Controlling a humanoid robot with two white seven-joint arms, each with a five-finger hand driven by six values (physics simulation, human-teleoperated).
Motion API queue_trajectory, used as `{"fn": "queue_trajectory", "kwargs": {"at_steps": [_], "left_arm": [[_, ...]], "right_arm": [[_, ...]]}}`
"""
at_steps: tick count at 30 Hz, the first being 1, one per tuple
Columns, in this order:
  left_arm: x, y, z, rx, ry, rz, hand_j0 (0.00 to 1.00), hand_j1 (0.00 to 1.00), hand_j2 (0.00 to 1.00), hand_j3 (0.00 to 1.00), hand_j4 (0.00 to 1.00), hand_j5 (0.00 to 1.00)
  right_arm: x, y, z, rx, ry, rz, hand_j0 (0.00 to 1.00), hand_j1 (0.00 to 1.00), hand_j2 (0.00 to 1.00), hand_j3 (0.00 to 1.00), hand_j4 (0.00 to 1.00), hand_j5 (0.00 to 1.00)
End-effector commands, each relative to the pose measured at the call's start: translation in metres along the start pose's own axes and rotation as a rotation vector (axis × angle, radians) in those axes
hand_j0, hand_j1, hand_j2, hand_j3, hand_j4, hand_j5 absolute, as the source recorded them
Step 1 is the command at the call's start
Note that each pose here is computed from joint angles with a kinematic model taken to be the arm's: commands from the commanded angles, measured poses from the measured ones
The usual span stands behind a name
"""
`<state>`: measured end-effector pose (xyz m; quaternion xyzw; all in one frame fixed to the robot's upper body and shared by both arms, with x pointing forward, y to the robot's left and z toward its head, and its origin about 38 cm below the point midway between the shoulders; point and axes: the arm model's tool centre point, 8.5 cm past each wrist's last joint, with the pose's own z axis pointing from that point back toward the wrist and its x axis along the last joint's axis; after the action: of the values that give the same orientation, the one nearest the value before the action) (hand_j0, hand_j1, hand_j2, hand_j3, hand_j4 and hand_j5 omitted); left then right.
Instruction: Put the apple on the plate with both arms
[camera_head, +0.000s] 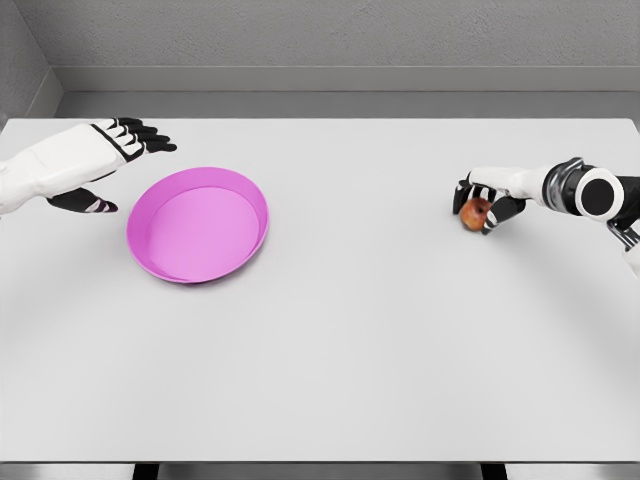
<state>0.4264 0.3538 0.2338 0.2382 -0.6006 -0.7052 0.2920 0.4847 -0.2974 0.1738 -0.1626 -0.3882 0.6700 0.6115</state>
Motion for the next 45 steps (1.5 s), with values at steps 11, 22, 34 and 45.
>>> {"fn": "queue_trajectory", "kwargs": {"at_steps": [11, 22, 34, 45], "left_arm": [[0.000, 0.001, 0.000, 0.004, 0.001, 0.005, 1.00, 1.00, 1.00, 1.00, 1.00, 1.00], [-0.001, 0.001, 0.001, 0.005, 0.002, 0.004, 1.00, 1.00, 1.00, 1.00, 1.00, 1.00], [-0.001, 0.001, 0.001, 0.007, 0.002, 0.005, 1.00, 1.00, 1.00, 1.00, 1.00, 1.00], [0.000, 0.001, 0.001, 0.008, 0.001, 0.005, 1.00, 1.00, 1.00, 1.00, 1.00, 1.00]], "right_arm": [[0.025, -0.022, 0.016, -0.066, -0.067, 0.036, 0.39, 0.39, 0.39, 0.39, 0.39, 0.39], [0.089, -0.019, 0.023, -0.089, -0.230, 0.114, 0.40, 0.40, 0.40, 0.40, 0.40, 0.40], [0.169, 0.007, 0.001, -0.047, -0.424, 0.110, 0.40, 0.40, 0.40, 0.40, 0.40, 0.40], [0.177, 0.018, -0.008, -0.024, -0.437, 0.101, 0.67, 0.67, 0.67, 0.67, 0.67, 0.67]]}}
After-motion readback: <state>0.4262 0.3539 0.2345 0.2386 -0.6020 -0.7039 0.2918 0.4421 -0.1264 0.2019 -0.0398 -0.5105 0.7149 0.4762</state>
